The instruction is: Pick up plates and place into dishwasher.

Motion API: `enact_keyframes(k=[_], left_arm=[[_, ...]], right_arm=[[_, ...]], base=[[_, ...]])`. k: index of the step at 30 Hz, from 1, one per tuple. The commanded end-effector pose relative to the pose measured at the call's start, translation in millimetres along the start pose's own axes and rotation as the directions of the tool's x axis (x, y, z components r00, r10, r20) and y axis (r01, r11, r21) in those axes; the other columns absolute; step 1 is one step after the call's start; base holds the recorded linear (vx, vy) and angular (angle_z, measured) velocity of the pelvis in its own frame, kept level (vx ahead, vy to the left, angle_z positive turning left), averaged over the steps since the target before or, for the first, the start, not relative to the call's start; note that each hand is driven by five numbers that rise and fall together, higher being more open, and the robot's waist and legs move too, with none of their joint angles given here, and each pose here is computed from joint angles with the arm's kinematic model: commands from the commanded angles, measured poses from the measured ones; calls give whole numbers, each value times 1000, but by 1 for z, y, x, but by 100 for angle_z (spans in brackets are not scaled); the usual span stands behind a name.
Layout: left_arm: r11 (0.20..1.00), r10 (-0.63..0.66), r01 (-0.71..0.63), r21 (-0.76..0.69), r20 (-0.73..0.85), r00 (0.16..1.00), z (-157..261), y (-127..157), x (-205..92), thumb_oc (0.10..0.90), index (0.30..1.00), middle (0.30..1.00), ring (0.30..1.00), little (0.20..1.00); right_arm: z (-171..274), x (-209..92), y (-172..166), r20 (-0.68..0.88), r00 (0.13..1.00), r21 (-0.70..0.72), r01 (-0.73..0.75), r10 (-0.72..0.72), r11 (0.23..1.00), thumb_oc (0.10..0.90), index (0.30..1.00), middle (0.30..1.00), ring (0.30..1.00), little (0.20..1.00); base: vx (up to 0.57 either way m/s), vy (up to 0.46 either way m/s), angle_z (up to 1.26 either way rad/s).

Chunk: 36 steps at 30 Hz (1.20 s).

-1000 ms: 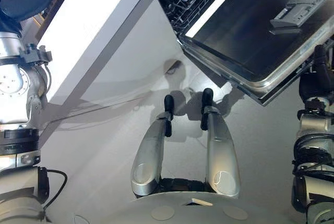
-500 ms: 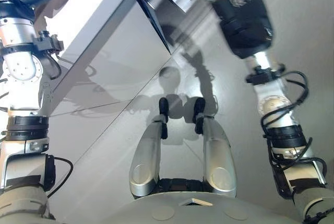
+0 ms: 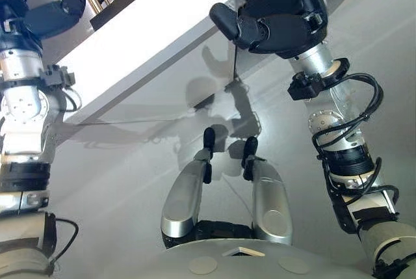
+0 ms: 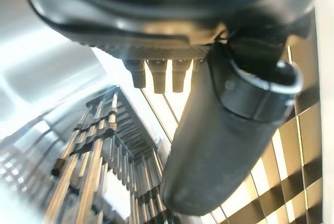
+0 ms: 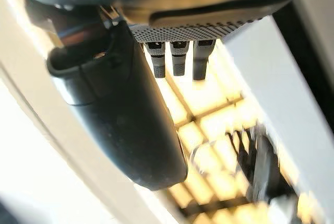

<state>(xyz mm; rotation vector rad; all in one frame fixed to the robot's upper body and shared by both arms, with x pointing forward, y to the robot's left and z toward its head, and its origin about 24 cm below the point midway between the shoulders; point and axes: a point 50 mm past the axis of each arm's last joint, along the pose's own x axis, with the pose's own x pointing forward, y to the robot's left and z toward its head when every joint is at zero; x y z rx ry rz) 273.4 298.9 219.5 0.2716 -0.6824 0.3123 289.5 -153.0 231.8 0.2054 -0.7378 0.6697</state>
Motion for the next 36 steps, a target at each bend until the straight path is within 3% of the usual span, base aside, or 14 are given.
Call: enact_keyframes(k=[1,4,5,6,8,10,13,18,21,24,28,31,36], left_arm=[[998,51,-57,32,171,984,25,21,-14,800,900,900,900,900],[999,25,-30,37,122,992,16,17,-36,800,900,900,900,900],[999,22,-27,38,116,993,15,16,-37,800,900,900,900,900],[999,7,-10,40,87,996,10,15,-46,800,900,900,900,900],[999,-9,7,39,49,999,5,12,-55,800,900,900,900,900],[999,-21,20,36,29,999,1,11,-59,800,900,900,900,900],[999,-32,32,22,-3,999,-3,10,-61,800,900,900,900,900],[998,-58,58,-5,-28,998,-4,10,-55,800,900,900,900,900],[996,-92,91,-20,-41,995,-6,3,-53,800,900,900,900,900],[991,-122,117,-62,-72,990,-11,-6,-50,800,900,900,900,900],[982,-130,110,-153,-124,984,-19,-15,-49,800,900,900,900,900],[975,-142,115,-192,-135,981,-21,-25,-49,800,900,900,900,900],[961,-161,122,-247,-144,976,-23,-32,-51,800,900,900,900,900]], right_arm=[[-17,-68,-38,-93,926,-158,348,-365,924,800,900,900,900,900],[-37,-128,-39,-180,815,-287,491,-550,822,800,900,900,900,900],[-38,-131,-38,-186,807,-294,499,-561,815,800,900,900,900,900],[-39,-153,-38,-145,735,-438,552,-662,709,800,900,900,900,900],[-44,-175,-33,-100,649,-576,580,-754,576,800,900,900,900,900],[-47,-187,-32,-72,588,-639,594,-806,490,800,900,900,900,900],[-58,-228,-35,-64,372,-727,618,-926,298,800,900,900,900,900],[-86,-289,-27,-295,115,-785,537,-949,309,800,900,900,900,900],[-103,-322,-12,-443,-24,-777,509,-896,371,800,900,900,900,900],[-118,-358,9,-607,-177,-752,444,-775,487,800,900,900,900,900],[-126,-382,28,-699,-279,-711,360,-658,603,800,900,900,900,900],[-130,-390,39,-718,-338,-696,354,-609,625,800,900,900,900,900],[-134,-395,51,-751,-350,-660,368,-560,655,800,900,900,900,900]], base=[[157,63,5],[153,62,-2],[150,79,0],[119,81,3],[141,109,4],[96,77,2],[69,92,-3],[29,41,-7],[11,7,-5],[0,0,0],[0,0,0],[0,0,0],[3,-2,1]])
